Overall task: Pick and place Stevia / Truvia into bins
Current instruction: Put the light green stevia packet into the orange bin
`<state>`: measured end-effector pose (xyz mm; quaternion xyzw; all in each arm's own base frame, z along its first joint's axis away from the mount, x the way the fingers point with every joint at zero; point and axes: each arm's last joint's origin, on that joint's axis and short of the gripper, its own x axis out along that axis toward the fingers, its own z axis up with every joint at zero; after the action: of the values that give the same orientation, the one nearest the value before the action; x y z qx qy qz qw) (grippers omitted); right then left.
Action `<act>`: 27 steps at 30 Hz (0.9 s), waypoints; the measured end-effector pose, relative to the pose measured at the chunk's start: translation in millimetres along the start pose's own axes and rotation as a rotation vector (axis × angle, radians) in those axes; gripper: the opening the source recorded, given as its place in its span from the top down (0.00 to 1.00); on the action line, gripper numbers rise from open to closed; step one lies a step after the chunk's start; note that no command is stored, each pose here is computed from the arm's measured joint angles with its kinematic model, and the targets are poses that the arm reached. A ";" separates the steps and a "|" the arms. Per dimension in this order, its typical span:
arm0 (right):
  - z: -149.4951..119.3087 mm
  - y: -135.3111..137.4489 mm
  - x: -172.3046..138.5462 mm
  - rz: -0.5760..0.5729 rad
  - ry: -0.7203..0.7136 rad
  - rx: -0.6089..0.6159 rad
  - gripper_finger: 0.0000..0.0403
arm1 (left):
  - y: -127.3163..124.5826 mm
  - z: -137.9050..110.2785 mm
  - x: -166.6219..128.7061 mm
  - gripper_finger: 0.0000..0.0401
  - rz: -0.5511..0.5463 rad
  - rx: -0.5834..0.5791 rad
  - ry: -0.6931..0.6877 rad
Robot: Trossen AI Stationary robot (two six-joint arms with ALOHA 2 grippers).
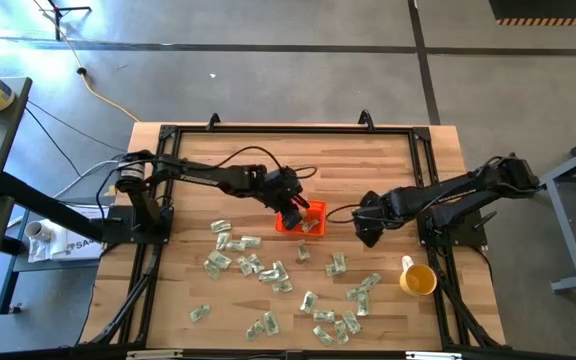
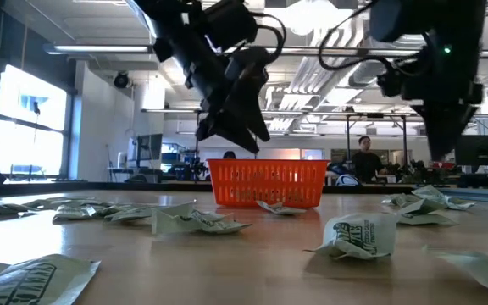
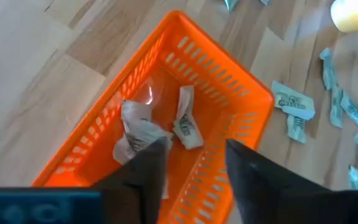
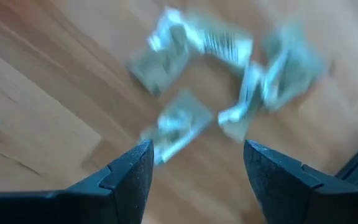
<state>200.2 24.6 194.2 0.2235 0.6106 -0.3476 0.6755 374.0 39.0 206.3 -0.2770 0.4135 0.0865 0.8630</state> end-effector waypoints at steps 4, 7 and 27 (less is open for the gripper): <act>-11.5 -11.4 21.6 0.110 0.113 0.165 0.40 | -6.6 7.3 -18.3 0.36 0.020 -0.013 0.030; -16.8 -12.2 36.6 0.201 0.141 0.266 0.40 | -11.1 13.1 -28.5 0.31 0.032 -0.014 0.033; -14.0 -2.8 68.7 0.126 0.041 0.393 0.47 | -28.4 29.7 -79.0 0.39 0.031 0.014 0.000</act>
<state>189.6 19.4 125.0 0.3958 0.5292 -0.4127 0.6269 353.7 38.0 293.0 -0.2644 0.4184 0.0969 0.8635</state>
